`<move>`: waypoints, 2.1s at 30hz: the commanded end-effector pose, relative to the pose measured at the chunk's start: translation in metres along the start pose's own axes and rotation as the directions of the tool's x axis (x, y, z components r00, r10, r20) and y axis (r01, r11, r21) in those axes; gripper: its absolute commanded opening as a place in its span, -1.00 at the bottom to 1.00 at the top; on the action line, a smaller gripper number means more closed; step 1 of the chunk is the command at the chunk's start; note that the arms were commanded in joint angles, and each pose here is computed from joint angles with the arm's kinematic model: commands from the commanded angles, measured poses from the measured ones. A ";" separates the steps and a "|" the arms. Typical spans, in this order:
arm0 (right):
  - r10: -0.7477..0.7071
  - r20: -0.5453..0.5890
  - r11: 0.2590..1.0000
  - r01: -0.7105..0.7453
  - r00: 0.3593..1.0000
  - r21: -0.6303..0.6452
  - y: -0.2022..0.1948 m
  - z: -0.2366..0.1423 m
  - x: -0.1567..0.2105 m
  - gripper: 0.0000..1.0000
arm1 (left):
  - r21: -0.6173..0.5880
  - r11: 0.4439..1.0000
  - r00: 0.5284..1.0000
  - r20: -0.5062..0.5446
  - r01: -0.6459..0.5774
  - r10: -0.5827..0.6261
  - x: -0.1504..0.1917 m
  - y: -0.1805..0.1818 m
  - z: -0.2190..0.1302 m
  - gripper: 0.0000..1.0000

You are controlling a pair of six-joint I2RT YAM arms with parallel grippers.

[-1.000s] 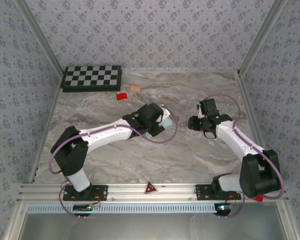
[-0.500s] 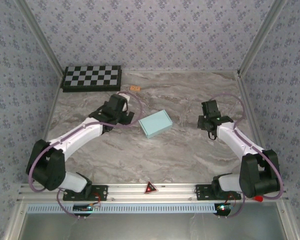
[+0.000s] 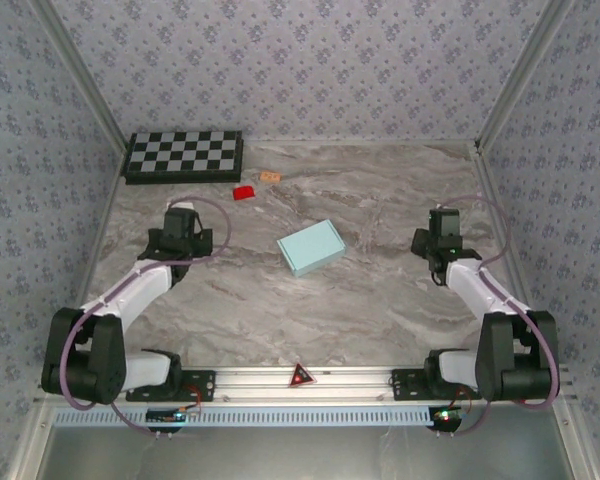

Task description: Fold the paper box

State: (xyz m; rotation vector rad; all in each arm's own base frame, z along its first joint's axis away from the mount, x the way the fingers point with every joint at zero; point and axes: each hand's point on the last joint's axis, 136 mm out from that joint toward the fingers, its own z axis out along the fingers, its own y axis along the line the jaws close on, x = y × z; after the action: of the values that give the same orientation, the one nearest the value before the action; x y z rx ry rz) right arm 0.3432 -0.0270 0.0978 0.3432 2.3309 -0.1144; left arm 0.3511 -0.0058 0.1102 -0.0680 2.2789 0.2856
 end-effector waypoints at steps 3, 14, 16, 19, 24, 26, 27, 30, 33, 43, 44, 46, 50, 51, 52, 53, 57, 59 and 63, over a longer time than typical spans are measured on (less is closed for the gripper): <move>-0.018 0.114 0.996 0.028 0.993 -0.086 0.004 0.007 -0.019 0.13 | 0.167 0.984 0.984 0.156 0.058 -0.084 -0.027 -0.008 0.007 0.99; -0.044 0.295 0.969 0.113 0.954 -0.219 0.016 0.013 -0.037 0.15 | 0.273 0.962 0.962 0.253 0.032 -0.104 -0.026 -0.011 0.028 0.99; -0.034 0.320 0.965 0.115 0.947 -0.237 0.018 0.015 -0.039 0.16 | 0.271 0.962 0.958 0.265 0.035 -0.110 -0.025 -0.009 0.030 0.99; -0.056 0.340 0.960 0.145 0.939 -0.241 0.020 0.018 -0.039 0.16 | 0.271 0.962 0.952 0.286 0.025 -0.105 -0.027 -0.008 0.028 0.99; -0.076 0.361 0.957 0.170 0.929 -0.236 0.022 0.024 -0.037 0.17 | 0.258 0.966 0.937 0.331 0.019 -0.108 -0.024 -0.005 0.033 0.99; -0.082 0.368 0.956 0.177 0.926 -0.233 0.022 0.026 -0.037 0.16 | 0.261 0.965 0.940 0.324 0.015 -0.103 -0.021 -0.007 0.037 0.99; -0.082 0.373 0.956 0.178 0.924 -0.231 0.022 0.027 -0.037 0.17 | 0.261 0.965 0.941 0.323 0.016 -0.103 -0.021 -0.008 0.039 0.99; -0.083 0.388 0.956 0.183 0.918 -0.228 0.022 0.031 -0.034 0.17 | 0.249 0.968 0.943 0.314 0.029 -0.109 -0.016 -0.006 0.047 0.99; -0.104 0.391 0.956 0.200 0.914 -0.213 0.026 0.034 -0.029 0.18 | 0.220 0.974 0.944 0.305 0.055 -0.123 -0.014 -0.001 0.050 0.99; -0.130 0.403 0.965 0.209 0.906 -0.159 0.025 0.039 -0.023 0.55 | 0.166 0.981 0.942 0.301 0.103 -0.150 -0.013 0.011 0.053 0.99; -0.131 0.399 0.965 0.209 0.907 -0.159 0.025 0.040 -0.023 0.89 | 0.165 0.981 0.942 0.300 0.104 -0.150 -0.013 0.011 0.053 0.99; -0.130 0.400 0.966 0.208 0.907 -0.156 0.025 0.040 -0.023 0.99 | 0.165 0.981 0.942 0.300 0.104 -0.150 -0.013 0.011 0.053 0.99; -0.131 0.401 0.967 0.206 0.907 -0.150 0.025 0.040 -0.023 0.99 | 0.165 0.981 0.942 0.301 0.103 -0.149 -0.013 0.011 0.053 0.99; -0.131 0.401 0.967 0.205 0.907 -0.149 0.024 0.040 -0.023 0.99 | 0.165 0.981 0.942 0.302 0.103 -0.150 -0.013 0.011 0.053 0.99; -0.130 0.400 0.967 0.205 0.907 -0.149 0.024 0.040 -0.023 0.99 | 0.165 0.981 0.941 0.302 0.103 -0.150 -0.014 0.011 0.053 0.99; -0.131 0.401 0.967 0.206 0.907 -0.150 0.025 0.040 -0.023 0.99 | 0.166 0.981 0.942 0.302 0.102 -0.149 -0.013 0.011 0.053 0.99; -0.131 0.400 0.967 0.205 0.907 -0.150 0.024 0.040 -0.023 0.99 | 0.166 0.981 0.941 0.303 0.102 -0.149 -0.014 0.011 0.053 0.99; -0.130 0.400 0.967 0.205 0.907 -0.149 0.024 0.040 -0.023 0.99 | 0.165 0.981 0.941 0.303 0.103 -0.149 -0.014 0.011 0.053 0.99; -0.131 0.400 0.967 0.205 0.907 -0.150 0.024 0.040 -0.023 0.99 | 0.168 0.980 0.942 0.299 0.104 -0.151 -0.013 0.010 0.053 0.99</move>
State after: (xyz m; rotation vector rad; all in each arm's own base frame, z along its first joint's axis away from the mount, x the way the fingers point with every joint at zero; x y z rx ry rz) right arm 0.3910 -0.0146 0.0832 0.0157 1.9744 -0.0200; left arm 0.3936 0.0131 0.0811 -0.0660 2.0019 0.0528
